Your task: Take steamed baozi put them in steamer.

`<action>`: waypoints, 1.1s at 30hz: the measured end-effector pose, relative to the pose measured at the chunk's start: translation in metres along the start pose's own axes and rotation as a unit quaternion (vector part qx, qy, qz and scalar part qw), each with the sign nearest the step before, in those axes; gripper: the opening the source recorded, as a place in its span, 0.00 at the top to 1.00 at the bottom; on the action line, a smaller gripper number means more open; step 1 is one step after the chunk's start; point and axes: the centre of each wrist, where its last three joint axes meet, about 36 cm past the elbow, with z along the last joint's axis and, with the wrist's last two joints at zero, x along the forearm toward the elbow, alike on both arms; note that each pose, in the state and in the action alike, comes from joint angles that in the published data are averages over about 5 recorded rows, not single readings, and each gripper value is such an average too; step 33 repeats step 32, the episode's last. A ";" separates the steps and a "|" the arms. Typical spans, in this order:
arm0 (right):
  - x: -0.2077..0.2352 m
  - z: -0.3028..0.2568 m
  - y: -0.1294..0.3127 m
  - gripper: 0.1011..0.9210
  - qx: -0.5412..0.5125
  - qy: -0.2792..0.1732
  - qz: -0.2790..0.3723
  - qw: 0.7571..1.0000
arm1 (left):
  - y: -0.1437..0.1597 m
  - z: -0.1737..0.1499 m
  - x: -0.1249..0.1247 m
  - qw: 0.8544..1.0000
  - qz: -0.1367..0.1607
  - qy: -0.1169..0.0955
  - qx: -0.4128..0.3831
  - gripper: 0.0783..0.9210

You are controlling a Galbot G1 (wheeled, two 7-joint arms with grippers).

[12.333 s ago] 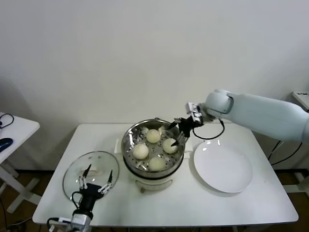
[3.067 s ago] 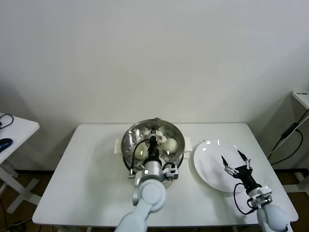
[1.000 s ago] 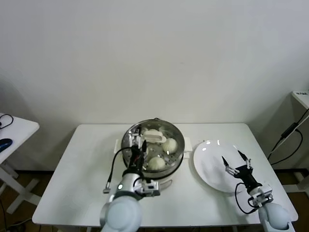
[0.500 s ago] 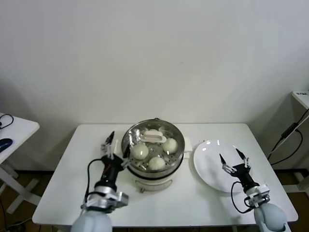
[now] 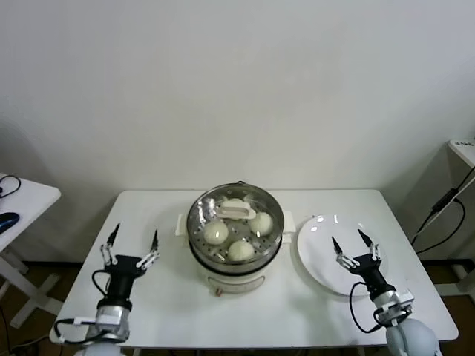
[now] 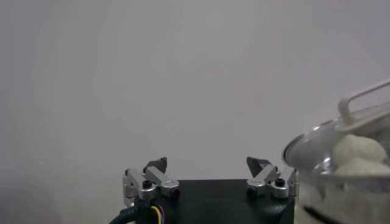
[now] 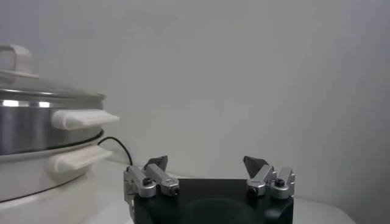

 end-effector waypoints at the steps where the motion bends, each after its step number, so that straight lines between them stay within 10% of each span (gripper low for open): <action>1: 0.001 -0.001 0.001 0.12 0.000 -0.001 -0.001 1.000 | 0.001 0.007 0.002 1.000 -0.002 0.001 0.012 0.12; 33: 0.034 -0.008 0.028 0.12 -0.028 0.005 -0.008 1.000 | 0.011 0.081 0.033 0.995 -0.013 0.016 0.099 0.12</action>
